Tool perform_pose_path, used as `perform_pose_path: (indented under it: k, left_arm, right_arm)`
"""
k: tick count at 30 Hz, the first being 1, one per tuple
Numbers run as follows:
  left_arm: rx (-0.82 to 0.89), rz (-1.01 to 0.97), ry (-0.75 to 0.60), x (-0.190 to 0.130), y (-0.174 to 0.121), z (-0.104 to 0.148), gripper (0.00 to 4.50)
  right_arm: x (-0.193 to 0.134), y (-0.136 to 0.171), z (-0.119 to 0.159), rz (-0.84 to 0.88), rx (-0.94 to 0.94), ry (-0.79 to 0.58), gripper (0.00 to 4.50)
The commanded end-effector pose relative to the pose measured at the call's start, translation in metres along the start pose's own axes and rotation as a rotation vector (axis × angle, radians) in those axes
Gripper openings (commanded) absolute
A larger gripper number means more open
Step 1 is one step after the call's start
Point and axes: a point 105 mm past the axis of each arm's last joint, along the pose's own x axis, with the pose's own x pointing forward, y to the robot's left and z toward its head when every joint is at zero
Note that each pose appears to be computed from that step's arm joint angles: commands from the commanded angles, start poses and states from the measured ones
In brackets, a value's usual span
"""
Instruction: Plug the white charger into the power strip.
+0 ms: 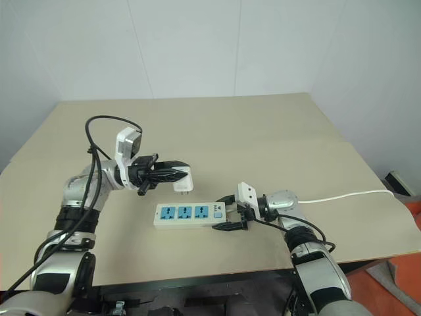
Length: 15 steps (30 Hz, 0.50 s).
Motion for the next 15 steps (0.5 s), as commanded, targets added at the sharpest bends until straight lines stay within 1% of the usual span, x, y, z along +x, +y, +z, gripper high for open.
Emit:
perform_pose_path:
  k: [1, 5, 11, 13, 15]
  left_arm:
    - [0.026, -0.034, 0.023, 0.004, -0.001, -0.008, 1.02]
    - [0.021, -0.047, 0.008, 0.012, 0.002, -0.012, 1.02]
    - [0.045, -0.081, 0.056, 0.021, 0.002, -0.028, 1.02]
    - [0.055, -0.078, 0.093, 0.024, 0.003, -0.037, 1.02]
    - [0.043, -0.074, 0.1, 0.024, 0.004, -0.044, 1.02]
  right_arm:
    - [0.01, 0.019, -0.021, 0.071, 0.042, 0.071, 3.41]
    - [0.01, 0.019, -0.022, 0.063, 0.039, 0.07, 3.41]
    - [0.01, 0.019, -0.021, 0.056, 0.031, 0.07, 3.41]
    - [0.011, 0.019, -0.021, 0.055, 0.028, 0.069, 3.41]
    - [0.012, 0.02, -0.021, 0.054, 0.026, 0.068, 3.41]
